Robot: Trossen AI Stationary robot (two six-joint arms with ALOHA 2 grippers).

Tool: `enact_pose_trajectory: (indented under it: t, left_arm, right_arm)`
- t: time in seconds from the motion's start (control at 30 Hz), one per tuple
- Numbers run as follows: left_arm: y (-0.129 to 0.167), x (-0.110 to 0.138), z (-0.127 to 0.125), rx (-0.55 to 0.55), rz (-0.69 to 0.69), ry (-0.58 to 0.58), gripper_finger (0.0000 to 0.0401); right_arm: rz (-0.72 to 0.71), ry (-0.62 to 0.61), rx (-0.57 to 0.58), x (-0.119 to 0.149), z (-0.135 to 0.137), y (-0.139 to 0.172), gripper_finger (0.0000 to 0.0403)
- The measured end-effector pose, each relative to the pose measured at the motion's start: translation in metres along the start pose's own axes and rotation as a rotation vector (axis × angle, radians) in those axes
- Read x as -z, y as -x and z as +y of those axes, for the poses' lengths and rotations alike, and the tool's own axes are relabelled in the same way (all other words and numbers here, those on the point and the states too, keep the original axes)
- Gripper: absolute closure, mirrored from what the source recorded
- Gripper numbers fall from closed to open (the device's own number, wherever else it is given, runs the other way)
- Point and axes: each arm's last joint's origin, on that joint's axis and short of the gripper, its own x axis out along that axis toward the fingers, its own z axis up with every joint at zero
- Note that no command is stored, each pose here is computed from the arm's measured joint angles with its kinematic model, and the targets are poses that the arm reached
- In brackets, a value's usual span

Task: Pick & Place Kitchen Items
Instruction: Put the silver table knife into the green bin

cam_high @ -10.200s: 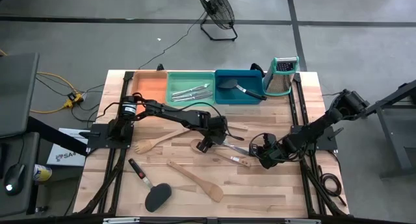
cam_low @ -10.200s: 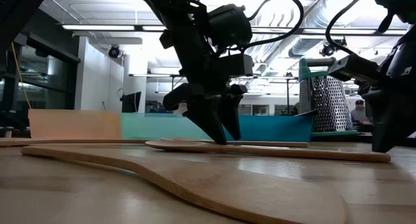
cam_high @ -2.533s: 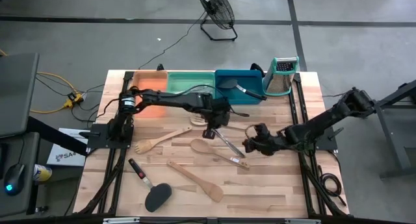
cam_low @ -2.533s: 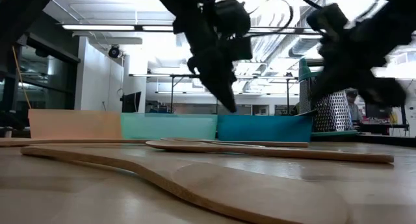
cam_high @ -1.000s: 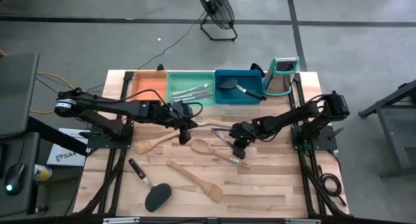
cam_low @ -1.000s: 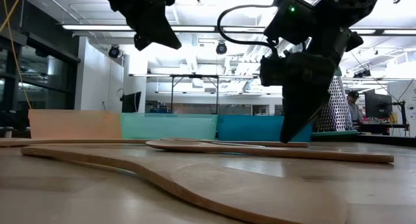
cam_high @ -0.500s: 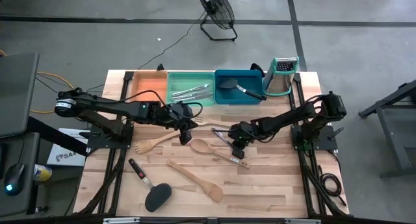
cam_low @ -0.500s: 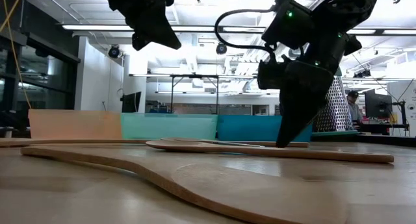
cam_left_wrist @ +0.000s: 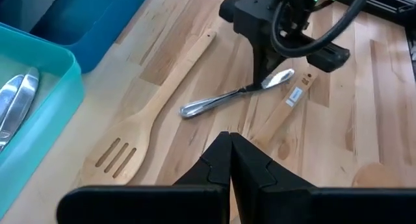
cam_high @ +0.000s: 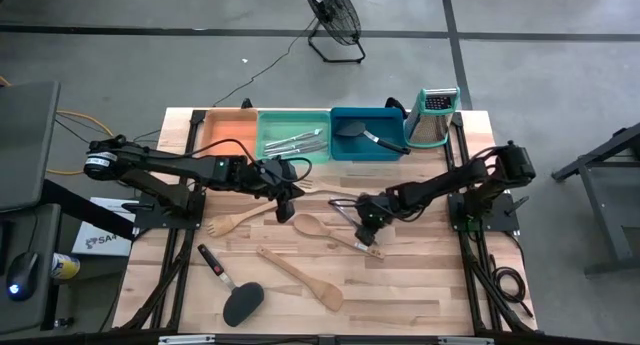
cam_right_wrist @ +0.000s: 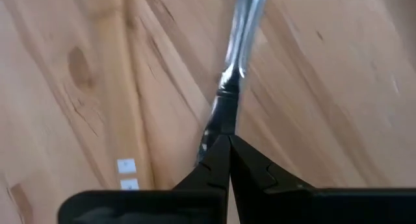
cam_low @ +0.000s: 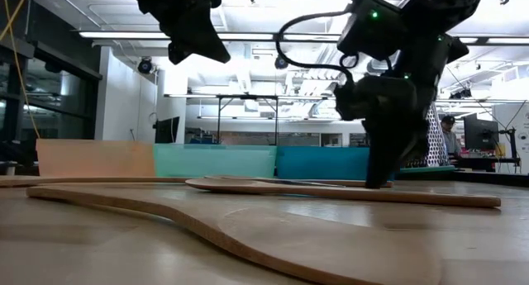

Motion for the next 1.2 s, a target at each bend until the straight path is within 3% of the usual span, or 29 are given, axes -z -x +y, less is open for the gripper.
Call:
enact_pose_trajectory:
  t: [0.3, 0.6, 0.73, 0.83, 0.93, 1.2]
  left_arm:
    - [0.000, 0.001, 0.000, 0.016, 0.016, -0.003, 0.0401]
    - [0.000, 0.001, 0.000, 0.022, 0.020, -0.003, 0.0401]
    - [0.000, 0.001, -0.001, 0.039, 0.029, -0.003, 0.0401]
    - [0.000, 0.002, -0.001, 0.041, 0.029, -0.008, 0.0401]
    - [0.000, 0.001, -0.001, 0.042, 0.026, -0.010, 0.0401]
    - [0.000, 0.001, -0.001, 0.042, 0.025, -0.005, 0.0401]
  right_arm:
    - [0.084, -0.113, 0.060, 0.020, 0.007, 0.001, 0.0400]
    - [0.060, -0.269, 0.071, 0.036, 0.018, 0.013, 0.0400]
    - [-0.061, -0.303, 0.082, 0.031, 0.013, 0.033, 0.0400]
    - [-0.215, -0.270, -0.043, 0.012, 0.022, 0.044, 0.0400]
    - [-0.276, -0.205, -0.098, 0.002, 0.024, 0.040, 0.0400]
    - [-0.213, -0.220, -0.074, -0.004, 0.017, 0.016, 0.0400]
